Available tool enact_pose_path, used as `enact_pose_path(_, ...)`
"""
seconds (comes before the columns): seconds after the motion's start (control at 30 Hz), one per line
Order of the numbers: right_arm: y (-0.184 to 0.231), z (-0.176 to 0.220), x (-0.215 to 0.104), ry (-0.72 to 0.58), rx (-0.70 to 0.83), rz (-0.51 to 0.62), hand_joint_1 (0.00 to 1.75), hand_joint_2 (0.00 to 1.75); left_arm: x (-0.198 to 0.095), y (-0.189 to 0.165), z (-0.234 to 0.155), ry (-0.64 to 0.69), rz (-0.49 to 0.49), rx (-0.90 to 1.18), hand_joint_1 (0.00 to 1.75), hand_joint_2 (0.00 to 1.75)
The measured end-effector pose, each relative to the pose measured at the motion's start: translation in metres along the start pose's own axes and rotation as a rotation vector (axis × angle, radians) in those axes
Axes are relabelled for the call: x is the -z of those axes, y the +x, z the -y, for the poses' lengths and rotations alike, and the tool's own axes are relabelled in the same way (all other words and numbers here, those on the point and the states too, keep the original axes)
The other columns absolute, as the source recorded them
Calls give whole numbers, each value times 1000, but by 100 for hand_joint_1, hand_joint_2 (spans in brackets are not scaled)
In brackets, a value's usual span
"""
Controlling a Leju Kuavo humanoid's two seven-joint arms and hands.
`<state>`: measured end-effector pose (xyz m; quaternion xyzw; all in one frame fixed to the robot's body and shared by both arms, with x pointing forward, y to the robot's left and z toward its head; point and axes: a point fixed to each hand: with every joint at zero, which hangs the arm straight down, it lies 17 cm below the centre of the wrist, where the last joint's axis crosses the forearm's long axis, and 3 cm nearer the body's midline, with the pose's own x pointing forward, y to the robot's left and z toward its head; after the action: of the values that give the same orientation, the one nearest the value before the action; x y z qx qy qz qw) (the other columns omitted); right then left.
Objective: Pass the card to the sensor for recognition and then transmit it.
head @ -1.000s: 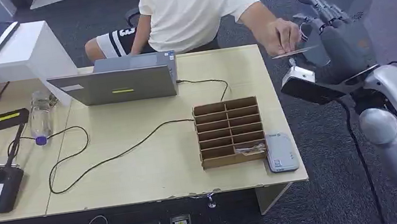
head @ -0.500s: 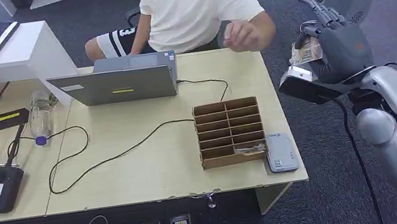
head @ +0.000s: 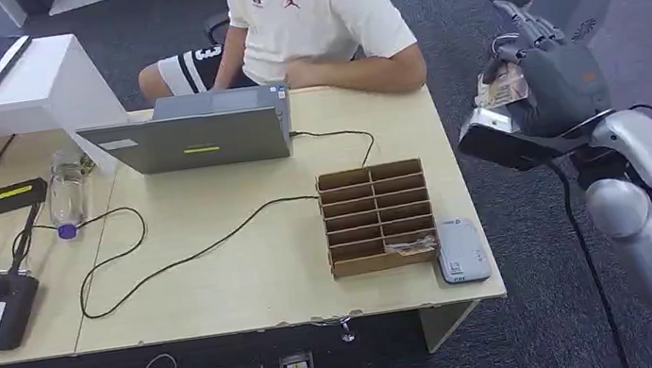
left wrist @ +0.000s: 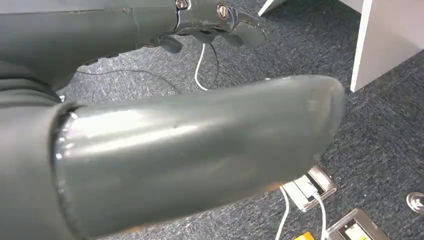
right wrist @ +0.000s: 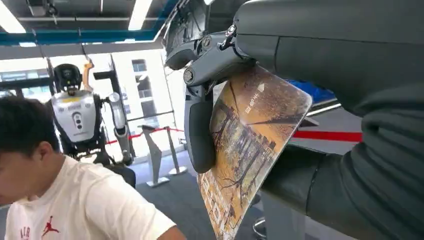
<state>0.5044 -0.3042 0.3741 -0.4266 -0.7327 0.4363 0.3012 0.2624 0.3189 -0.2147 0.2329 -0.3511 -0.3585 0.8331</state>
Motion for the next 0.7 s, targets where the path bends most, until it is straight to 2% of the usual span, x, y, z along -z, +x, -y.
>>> enact_pose_path(0.43, -6, -111, -65, 246, 86, -83, 175, 175, -3, -11, 2, -6, -29, -16, 0, 0)
enact_pose_path(0.7, -8, -147, -93, 320, 126, -127, 175, 175, -3, -13, 3, -8, -34, -15, 0, 0)
